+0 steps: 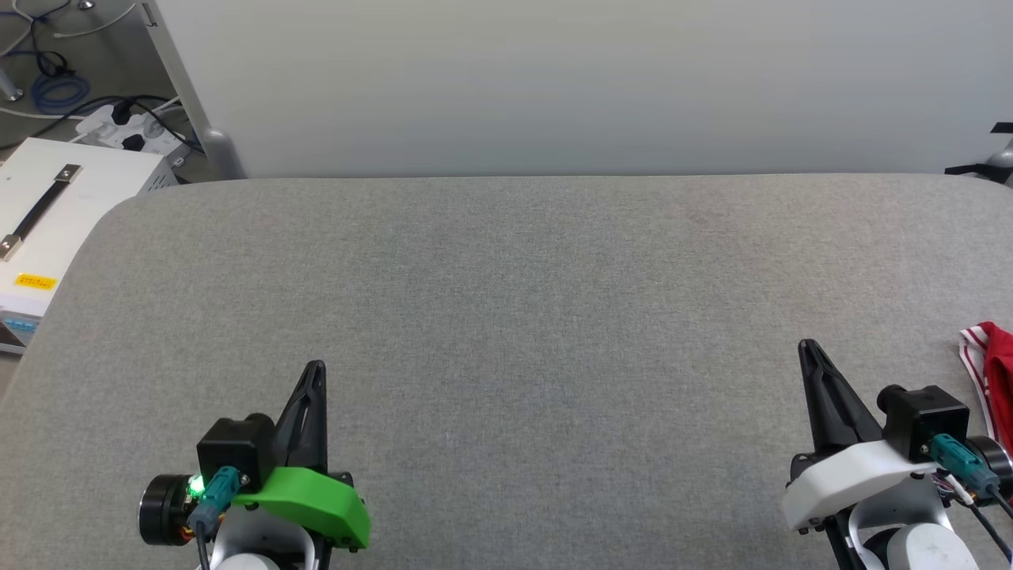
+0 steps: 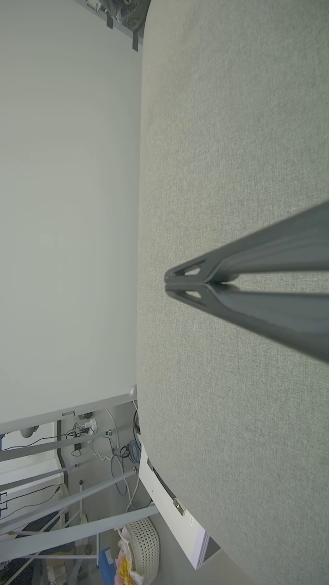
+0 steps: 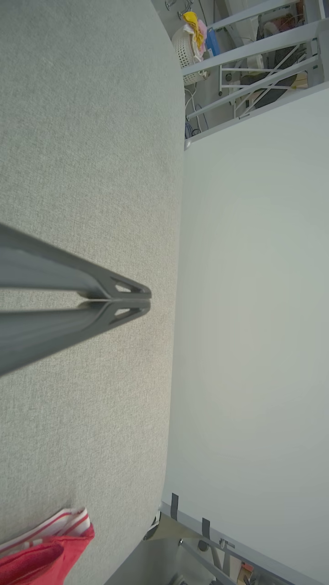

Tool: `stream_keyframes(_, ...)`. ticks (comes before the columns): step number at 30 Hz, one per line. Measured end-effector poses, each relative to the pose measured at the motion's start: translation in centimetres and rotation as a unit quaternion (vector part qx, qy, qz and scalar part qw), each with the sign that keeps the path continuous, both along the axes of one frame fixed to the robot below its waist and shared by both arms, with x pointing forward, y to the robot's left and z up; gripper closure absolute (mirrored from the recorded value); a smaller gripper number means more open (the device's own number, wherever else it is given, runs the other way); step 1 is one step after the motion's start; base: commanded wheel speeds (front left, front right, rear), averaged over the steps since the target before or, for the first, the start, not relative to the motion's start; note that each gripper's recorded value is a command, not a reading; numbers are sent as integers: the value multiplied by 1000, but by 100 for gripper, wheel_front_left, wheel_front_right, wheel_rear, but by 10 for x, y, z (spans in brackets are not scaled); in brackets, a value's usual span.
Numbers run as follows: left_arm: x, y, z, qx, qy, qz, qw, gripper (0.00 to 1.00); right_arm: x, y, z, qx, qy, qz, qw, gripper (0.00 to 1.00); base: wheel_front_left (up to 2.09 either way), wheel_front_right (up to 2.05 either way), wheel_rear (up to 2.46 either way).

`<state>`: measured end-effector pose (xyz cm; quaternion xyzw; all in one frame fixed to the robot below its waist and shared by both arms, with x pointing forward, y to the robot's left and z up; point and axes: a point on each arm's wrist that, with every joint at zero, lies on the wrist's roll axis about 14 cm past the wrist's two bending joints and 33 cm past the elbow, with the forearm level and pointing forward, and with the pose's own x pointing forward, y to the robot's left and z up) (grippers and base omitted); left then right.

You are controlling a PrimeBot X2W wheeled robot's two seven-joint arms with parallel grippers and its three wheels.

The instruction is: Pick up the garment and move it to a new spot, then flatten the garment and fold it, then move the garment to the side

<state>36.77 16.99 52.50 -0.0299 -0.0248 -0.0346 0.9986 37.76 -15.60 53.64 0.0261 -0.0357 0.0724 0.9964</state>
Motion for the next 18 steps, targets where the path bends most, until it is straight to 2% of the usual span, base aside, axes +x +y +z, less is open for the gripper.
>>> stream_keyframes(18, 1, 2, 0, 20, 10, 9, 1000, 100, -1, -1, -1, -16, 9, -2, 1000, 100, 0, 0, 0)
